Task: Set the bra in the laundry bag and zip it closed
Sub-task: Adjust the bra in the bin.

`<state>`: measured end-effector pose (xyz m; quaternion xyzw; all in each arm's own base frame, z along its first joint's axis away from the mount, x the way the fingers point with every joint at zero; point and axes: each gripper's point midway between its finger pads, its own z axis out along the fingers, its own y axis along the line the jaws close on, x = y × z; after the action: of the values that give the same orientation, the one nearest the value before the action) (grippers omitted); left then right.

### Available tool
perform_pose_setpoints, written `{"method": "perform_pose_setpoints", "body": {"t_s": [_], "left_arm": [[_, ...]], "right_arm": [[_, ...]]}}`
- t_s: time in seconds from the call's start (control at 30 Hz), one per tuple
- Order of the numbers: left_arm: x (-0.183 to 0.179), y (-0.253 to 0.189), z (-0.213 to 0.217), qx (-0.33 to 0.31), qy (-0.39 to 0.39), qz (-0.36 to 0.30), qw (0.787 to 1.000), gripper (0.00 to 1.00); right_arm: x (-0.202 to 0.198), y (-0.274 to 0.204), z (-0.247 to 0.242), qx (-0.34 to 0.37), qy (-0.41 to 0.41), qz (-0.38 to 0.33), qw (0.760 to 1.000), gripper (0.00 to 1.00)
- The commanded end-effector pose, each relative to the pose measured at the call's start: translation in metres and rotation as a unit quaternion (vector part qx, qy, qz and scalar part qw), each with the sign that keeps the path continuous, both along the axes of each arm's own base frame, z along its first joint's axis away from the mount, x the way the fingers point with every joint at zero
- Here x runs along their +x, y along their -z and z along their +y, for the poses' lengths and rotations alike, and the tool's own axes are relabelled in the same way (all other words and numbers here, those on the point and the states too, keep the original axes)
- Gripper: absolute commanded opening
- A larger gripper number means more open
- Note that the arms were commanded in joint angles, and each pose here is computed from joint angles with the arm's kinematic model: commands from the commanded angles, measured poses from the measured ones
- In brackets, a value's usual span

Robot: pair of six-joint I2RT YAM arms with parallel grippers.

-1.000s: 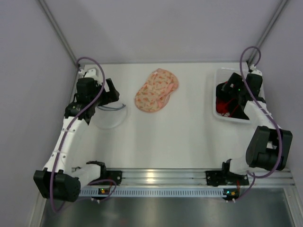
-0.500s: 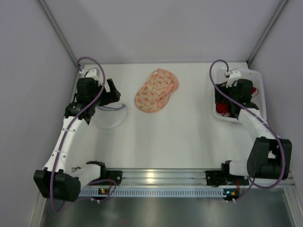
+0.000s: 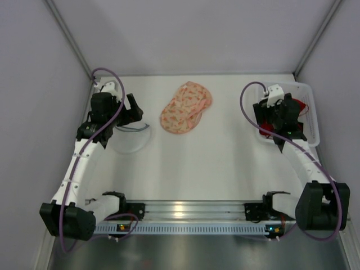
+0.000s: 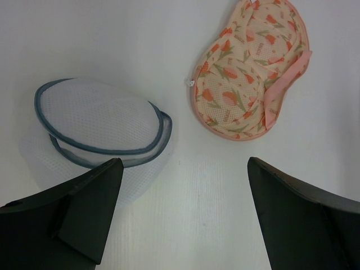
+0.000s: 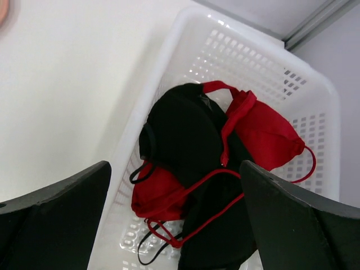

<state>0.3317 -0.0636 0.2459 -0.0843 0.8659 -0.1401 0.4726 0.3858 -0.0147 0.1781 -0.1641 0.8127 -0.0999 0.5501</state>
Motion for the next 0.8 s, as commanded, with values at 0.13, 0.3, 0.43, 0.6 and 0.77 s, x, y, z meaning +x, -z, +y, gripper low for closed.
{"method": "perform_pose_setpoints", "body": {"t_s": [0.13, 0.3, 0.43, 0.6, 0.77], "left_arm": [[0.003, -0.017, -0.001, -0.002, -0.001, -0.036, 0.999, 0.99], [0.005, -0.014, 0.0, 0.008, -0.004, -0.032, 0.999, 0.99], [0.006, -0.009, -0.001, 0.014, -0.006, -0.027, 1.0, 0.98], [0.007, -0.006, -0.003, 0.011, 0.0, -0.021, 1.0, 0.99], [0.009, -0.001, -0.003, 0.012, -0.002, -0.014, 1.0, 0.98]], "right_arm": [[0.004, -0.045, -0.008, -0.002, -0.001, -0.093, 0.996, 0.99], [0.002, -0.012, -0.025, -0.118, -0.022, -0.046, 0.992, 0.99], [0.001, -0.021, -0.031, -0.109, -0.048, -0.039, 0.992, 0.99], [0.005, -0.015, -0.035, -0.116, -0.076, -0.006, 0.99, 0.91], [0.01, 0.014, -0.03, -0.124, -0.127, 0.039, 0.983, 0.91]]}}
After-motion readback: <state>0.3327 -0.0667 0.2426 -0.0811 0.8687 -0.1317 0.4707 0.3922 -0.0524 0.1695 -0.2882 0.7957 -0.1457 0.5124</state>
